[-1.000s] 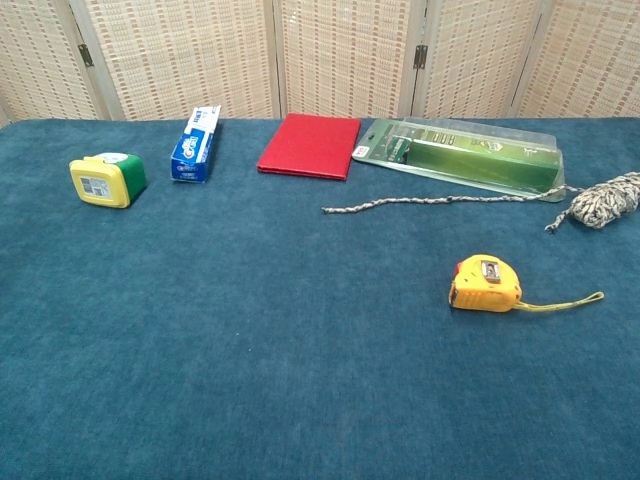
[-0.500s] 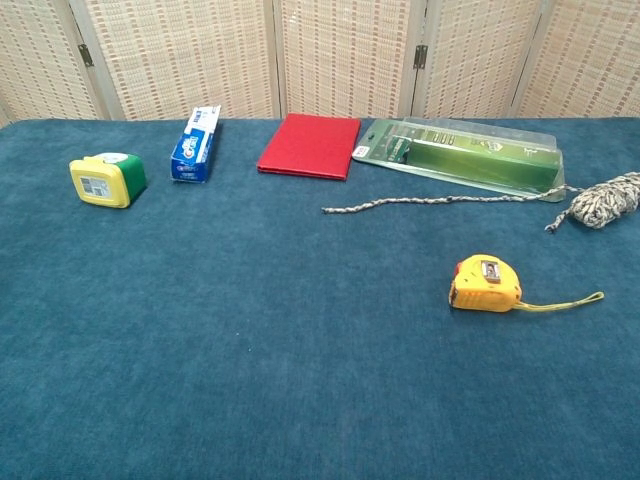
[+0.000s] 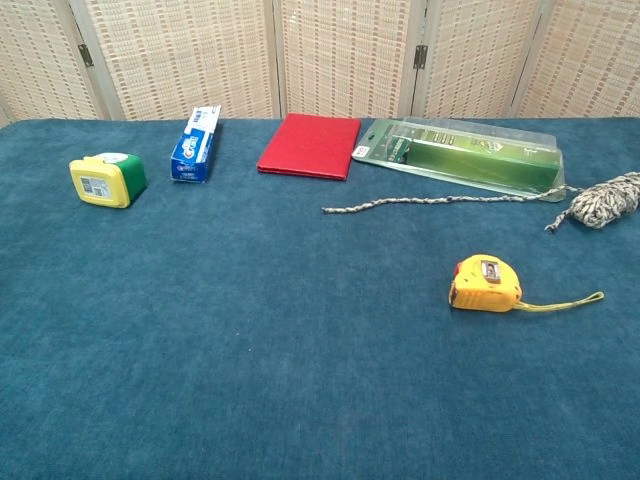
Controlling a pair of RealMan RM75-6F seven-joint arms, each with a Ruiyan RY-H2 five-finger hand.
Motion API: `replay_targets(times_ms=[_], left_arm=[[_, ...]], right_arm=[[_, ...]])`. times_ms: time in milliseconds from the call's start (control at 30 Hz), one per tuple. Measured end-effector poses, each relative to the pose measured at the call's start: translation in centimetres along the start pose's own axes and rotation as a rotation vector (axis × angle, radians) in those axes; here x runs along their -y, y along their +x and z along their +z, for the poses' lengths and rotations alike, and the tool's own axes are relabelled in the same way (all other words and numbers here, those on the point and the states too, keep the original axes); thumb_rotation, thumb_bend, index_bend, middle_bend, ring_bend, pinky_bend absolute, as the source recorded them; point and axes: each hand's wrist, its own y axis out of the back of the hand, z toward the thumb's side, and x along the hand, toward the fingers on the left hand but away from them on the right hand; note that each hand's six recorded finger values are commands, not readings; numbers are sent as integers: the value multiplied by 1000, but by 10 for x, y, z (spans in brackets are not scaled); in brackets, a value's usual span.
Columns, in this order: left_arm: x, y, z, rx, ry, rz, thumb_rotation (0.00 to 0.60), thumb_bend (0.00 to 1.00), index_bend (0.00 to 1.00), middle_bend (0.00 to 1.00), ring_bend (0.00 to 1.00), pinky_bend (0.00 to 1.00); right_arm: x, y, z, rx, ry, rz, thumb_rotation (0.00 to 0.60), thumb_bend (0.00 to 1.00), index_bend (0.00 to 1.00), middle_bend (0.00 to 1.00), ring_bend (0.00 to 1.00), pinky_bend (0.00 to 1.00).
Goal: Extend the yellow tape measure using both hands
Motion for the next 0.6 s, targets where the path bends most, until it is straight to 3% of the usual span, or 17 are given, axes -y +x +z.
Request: replay_targets(times_ms=[433,600], left_arm=[[1,-3,-4,-12,-7,-2,600,449,89,0,0,0],[3,-4,-5,-16,-4,-6,600,448,89,0,0,0]], right_arm=[[40,-57,67,-126,-31,107,600,212,155,212,177,103],[57,-70,80,-140,-37,146,600,211,146,212,177,110]])
